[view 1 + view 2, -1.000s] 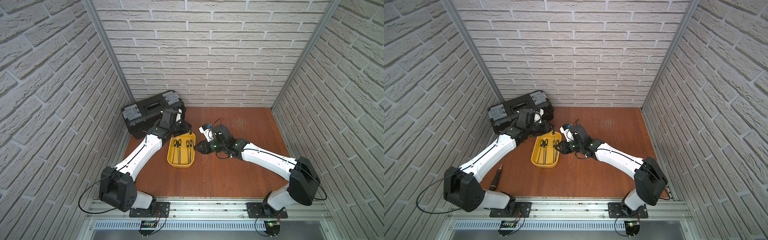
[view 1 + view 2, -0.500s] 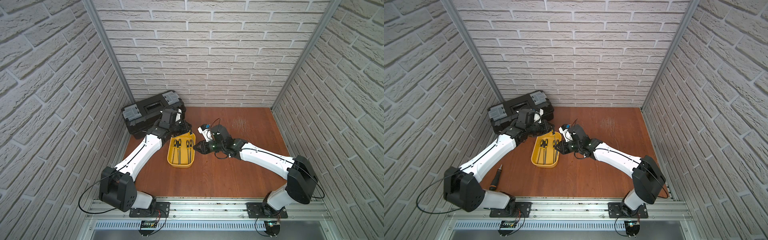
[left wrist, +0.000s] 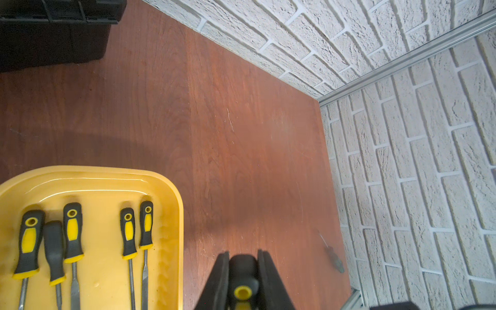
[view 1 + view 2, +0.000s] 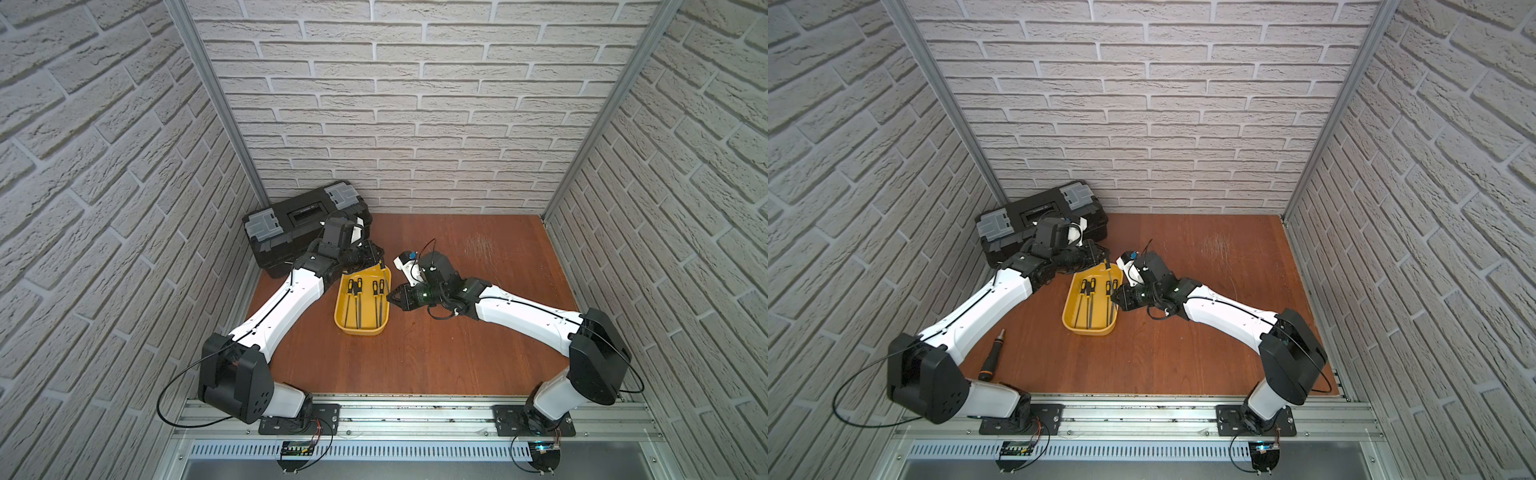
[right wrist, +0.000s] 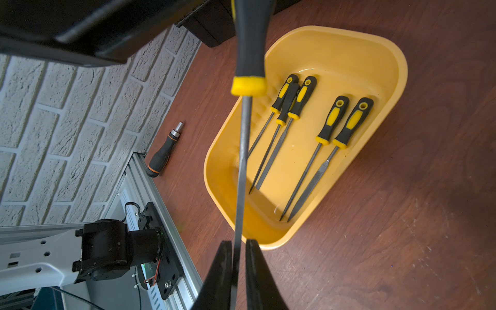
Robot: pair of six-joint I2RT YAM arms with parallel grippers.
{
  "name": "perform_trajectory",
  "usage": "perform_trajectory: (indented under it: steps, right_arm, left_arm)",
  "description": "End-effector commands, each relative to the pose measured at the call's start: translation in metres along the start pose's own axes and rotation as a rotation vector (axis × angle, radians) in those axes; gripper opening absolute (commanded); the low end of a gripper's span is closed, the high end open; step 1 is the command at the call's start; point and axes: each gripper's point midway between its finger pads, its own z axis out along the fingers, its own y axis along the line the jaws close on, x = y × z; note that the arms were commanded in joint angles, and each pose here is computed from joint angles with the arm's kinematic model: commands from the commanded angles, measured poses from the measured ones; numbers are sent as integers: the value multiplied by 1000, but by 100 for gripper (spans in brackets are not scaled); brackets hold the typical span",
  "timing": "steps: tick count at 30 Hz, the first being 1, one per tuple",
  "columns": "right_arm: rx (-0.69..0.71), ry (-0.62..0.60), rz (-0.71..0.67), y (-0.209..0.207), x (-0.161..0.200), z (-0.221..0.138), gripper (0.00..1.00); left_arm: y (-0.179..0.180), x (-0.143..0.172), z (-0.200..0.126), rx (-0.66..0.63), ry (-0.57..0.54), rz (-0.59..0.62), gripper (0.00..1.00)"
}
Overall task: Take the file tool out of the storage box
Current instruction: Pick up the file tool from the storage box, then place the file tool at the center of the board.
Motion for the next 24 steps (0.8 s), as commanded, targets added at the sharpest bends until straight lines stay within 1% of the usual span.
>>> perform_trajectory:
  steps: [1,8,10,12,14,15,18,22,24]
  right_arm:
    - [-16,-31,-41,12,-12,-2,13]
    - [-11,-42,-47,12,-14,-5,4]
    - [-2,-49,-52,12,-15,-8,3]
    - [22,-56,-59,9,-15,-12,3]
    - [40,-60,-66,7,-16,-18,3]
    - [47,-63,-68,7,-17,-21,3]
    - [88,-69,-85,4,-18,-31,3]
    - [190,-75,-105,-14,-18,-47,3]
    - [252,-79,-110,-26,-17,-57,3]
  left_arm:
    - [-8,-10,-5,43,-47,7,17]
    - [-6,-10,-3,40,-49,2,17]
    - [-5,-11,-3,34,-51,3,18]
    - [-3,-11,-3,27,-49,3,25]
    - [-1,-12,-2,20,-45,5,36]
    - [0,-13,-2,18,-45,6,38]
    - [-2,-18,-3,32,-47,8,51]
    - [-9,-29,-8,62,-57,11,75]
    - [-11,-31,-11,55,-54,24,83]
